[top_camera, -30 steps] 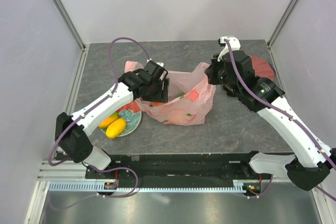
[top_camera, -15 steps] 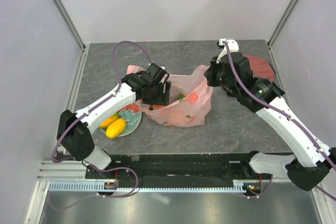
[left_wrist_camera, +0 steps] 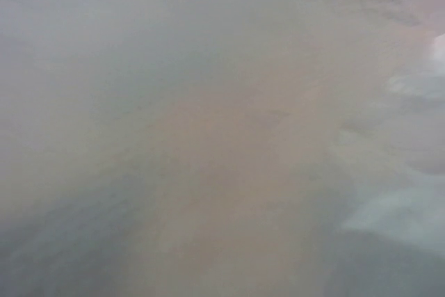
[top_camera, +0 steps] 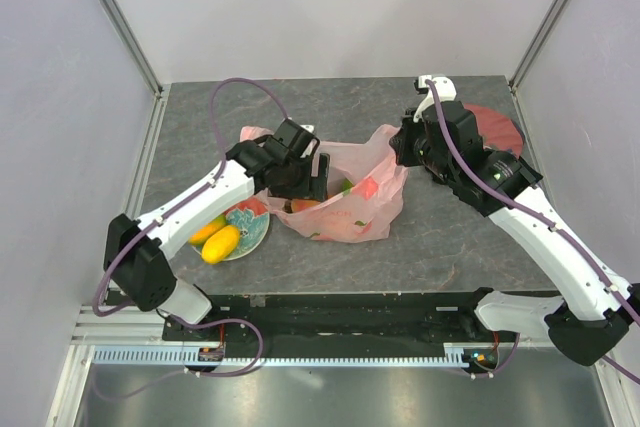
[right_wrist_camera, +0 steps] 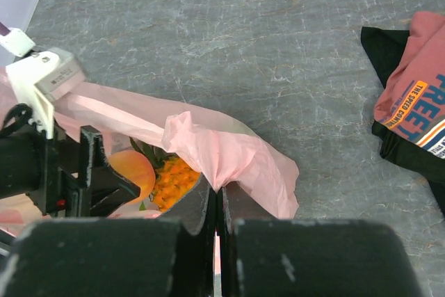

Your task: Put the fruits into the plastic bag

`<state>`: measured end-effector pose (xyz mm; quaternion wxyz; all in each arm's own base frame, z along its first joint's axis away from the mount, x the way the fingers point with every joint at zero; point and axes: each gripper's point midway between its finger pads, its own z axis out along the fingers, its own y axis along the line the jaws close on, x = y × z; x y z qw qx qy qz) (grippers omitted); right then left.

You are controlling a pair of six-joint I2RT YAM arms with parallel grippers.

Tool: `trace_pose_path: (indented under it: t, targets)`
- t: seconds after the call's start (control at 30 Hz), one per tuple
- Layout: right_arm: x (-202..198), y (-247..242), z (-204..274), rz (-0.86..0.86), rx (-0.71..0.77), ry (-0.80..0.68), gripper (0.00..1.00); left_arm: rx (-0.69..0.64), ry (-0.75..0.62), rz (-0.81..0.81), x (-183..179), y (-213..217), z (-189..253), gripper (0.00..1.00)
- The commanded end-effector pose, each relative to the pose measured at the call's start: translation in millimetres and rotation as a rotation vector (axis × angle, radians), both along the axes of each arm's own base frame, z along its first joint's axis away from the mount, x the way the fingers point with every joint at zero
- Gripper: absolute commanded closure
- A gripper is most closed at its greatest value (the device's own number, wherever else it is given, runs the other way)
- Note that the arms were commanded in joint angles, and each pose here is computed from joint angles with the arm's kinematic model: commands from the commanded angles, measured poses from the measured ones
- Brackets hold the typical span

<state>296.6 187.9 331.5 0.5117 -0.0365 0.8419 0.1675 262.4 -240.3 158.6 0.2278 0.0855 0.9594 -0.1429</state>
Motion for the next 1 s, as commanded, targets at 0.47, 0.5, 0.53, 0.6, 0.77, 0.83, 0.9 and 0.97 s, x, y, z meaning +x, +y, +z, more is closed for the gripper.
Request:
trace_pose_path:
  t: [0.47, 0.5, 0.53, 0.6, 0.77, 0.83, 0.9, 0.97]
  targets:
    - [0, -4, 13, -0.025, 0.037, -0.040, 1.00, -0.467, -0.353, -0.285, -14, -49, 195, 0.06]
    - [0, -5, 13, -0.025, 0.037, -0.039, 1.00, -0.476, -0.364, -0.286, -13, -51, 200, 0.06]
    - [0, -5, 13, -0.028, 0.039, -0.041, 1.00, -0.486, -0.381, -0.286, -11, -52, 207, 0.06]
    - [0, -5, 14, -0.027, 0.039, -0.041, 1.00, -0.511, -0.443, -0.276, -6, -51, 230, 0.06]
    - [0, -4, 15, -0.024, 0.042, -0.042, 1.00, -0.517, -0.552, -0.246, 11, -42, 264, 0.04]
    - [0, -5, 15, -0.026, 0.042, -0.044, 1.00, -0.503, -0.588, -0.194, 24, -31, 272, 0.04]
    - [0, -5, 17, -0.028, 0.043, -0.047, 1.00, -0.488, -0.617, -0.112, 40, -8, 278, 0.04]
    - [0, -5, 17, -0.028, 0.044, -0.048, 1.00, -0.476, -0.637, 0.008, 59, 28, 283, 0.04]
